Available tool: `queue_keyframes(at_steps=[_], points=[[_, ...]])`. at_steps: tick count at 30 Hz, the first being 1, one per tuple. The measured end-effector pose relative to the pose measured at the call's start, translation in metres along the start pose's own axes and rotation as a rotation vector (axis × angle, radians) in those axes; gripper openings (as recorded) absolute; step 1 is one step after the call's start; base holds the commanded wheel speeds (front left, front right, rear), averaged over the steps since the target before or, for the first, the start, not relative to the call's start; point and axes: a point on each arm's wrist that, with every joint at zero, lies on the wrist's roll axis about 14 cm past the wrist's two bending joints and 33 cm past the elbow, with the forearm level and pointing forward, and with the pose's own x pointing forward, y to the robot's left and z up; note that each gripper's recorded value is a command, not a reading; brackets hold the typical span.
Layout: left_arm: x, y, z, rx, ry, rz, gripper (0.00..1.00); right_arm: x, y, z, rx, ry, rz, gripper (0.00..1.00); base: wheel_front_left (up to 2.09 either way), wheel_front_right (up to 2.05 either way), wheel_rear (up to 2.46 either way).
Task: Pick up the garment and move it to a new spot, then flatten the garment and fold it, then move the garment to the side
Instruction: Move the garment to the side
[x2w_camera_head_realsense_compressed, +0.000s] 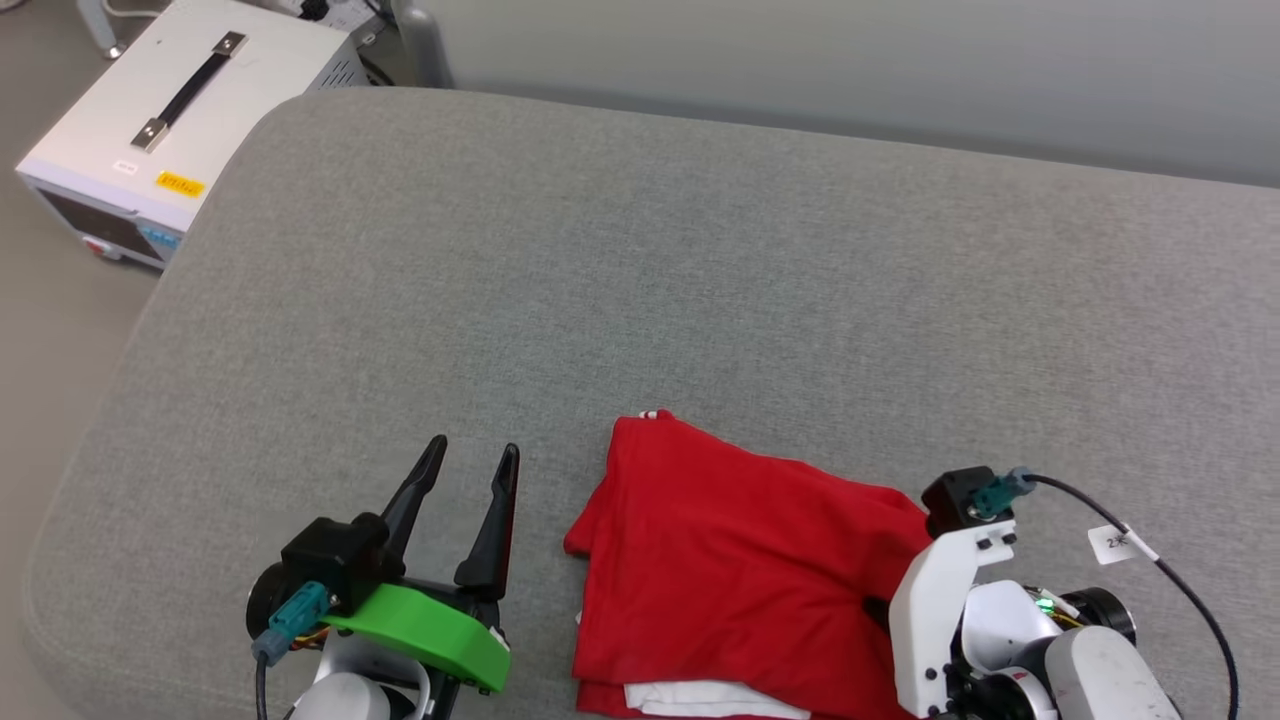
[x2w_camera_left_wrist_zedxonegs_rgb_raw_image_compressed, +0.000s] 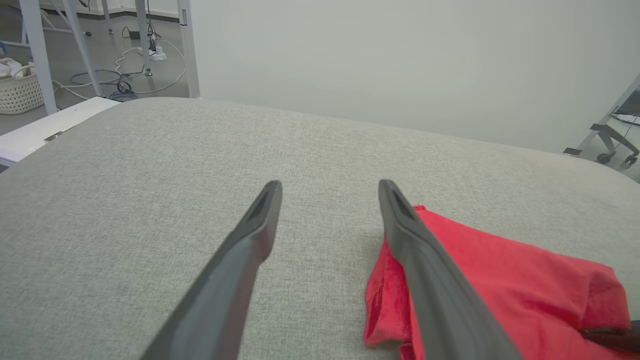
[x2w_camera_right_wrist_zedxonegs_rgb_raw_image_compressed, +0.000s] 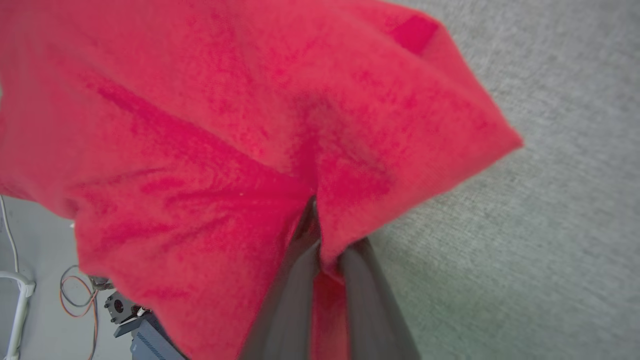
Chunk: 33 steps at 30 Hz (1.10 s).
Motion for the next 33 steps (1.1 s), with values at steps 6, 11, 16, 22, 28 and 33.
queue_keyframes(at_steps=[6, 11, 16, 22, 28, 33], points=[[0.005, -0.019, 0.002, -0.006, -0.009, -0.061, 1.0, -0.022, -0.014, 0.008, -0.085, -0.055, -0.07, 0.0, 0.0, 0.0, 0.0], [0.012, -0.044, 0.0, -0.016, -0.008, -0.14, 1.0, -0.057, -0.056, 0.008, -0.158, -0.07, -0.195, 0.0, 0.0, 0.0, 0.0], [0.021, -0.074, -0.003, -0.029, 0.0, -0.23, 1.0, -0.095, -0.097, 0.009, -0.209, -0.069, -0.326, 0.0, 0.0, 0.0, 0.0], [0.033, -0.11, -0.017, -0.047, 0.036, -0.339, 1.0, -0.147, -0.15, 0.013, -0.319, -0.044, -0.506, 0.0, 0.0, 0.0, 0.0], [0.052, -0.147, -0.019, -0.067, 0.035, -0.457, 1.0, -0.187, -0.197, 0.012, -0.314, -0.042, -0.614, 0.0, 0.0, 0.0, 0.0], [0.071, -0.16, -0.026, -0.061, 0.039, -0.521, 1.0, -0.218, -0.248, 0.003, -0.336, -0.004, -0.728, 0.0, 0.0, 0.0, 0.0]])
